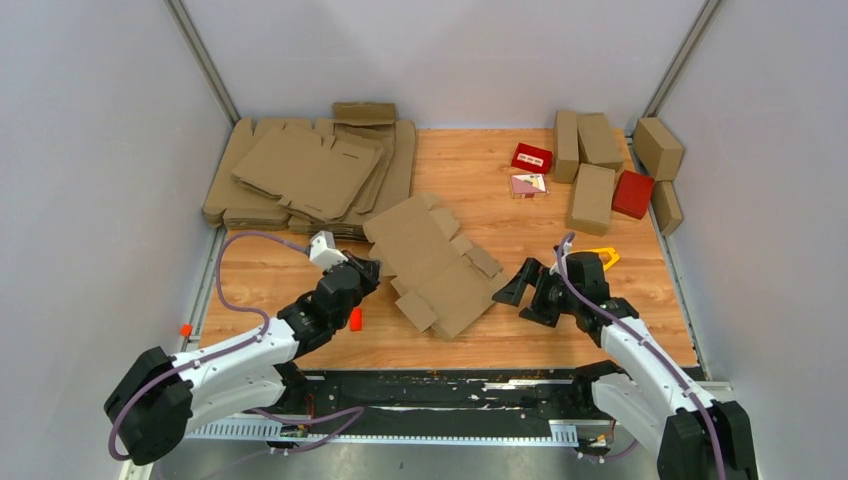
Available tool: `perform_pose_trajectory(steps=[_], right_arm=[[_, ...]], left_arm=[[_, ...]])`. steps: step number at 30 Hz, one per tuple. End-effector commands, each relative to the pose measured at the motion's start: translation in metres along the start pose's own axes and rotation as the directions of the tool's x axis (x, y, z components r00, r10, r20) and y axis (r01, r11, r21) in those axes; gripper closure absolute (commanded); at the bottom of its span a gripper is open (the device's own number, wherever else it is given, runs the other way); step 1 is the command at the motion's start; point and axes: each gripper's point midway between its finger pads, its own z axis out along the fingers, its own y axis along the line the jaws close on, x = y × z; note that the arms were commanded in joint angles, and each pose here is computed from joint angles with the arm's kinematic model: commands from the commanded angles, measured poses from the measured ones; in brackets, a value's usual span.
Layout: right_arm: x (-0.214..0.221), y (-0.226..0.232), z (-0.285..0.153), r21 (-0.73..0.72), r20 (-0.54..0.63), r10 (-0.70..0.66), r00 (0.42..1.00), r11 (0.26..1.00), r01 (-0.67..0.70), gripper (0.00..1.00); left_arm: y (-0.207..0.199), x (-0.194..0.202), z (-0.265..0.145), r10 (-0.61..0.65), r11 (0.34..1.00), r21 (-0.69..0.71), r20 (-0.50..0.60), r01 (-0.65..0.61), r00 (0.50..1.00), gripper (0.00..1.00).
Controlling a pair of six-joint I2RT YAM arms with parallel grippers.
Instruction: Fold the paper box
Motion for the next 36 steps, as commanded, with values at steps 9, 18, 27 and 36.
perform_pose_trajectory(steps=[9,18,27,36], right_arm=[[-0.006,0.03,0.024,-0.141,-0.014,0.094,0.995,0.985,-0.095,0.04],[0.018,0.047,0.061,-0.078,-0.067,0.218,0.974,0.972,-0.223,0.09],[0.006,0.054,0.078,-0.108,0.0,0.363,0.932,0.926,-0.361,0.2],[0.003,0.055,0.101,-0.089,-0.046,0.318,0.947,0.943,-0.321,0.54]], left_arm=[[0.007,-0.016,0.001,-0.185,0.978,-0.074,0.093,0.192,0.978,1.0],[0.013,-0.016,-0.004,-0.214,0.972,-0.069,0.117,0.223,0.97,1.0],[0.015,-0.011,-0.007,-0.195,0.977,-0.066,0.103,0.203,0.975,1.0],[0.009,-0.001,-0.01,-0.11,0.992,-0.051,0.038,0.112,0.993,1.0]])
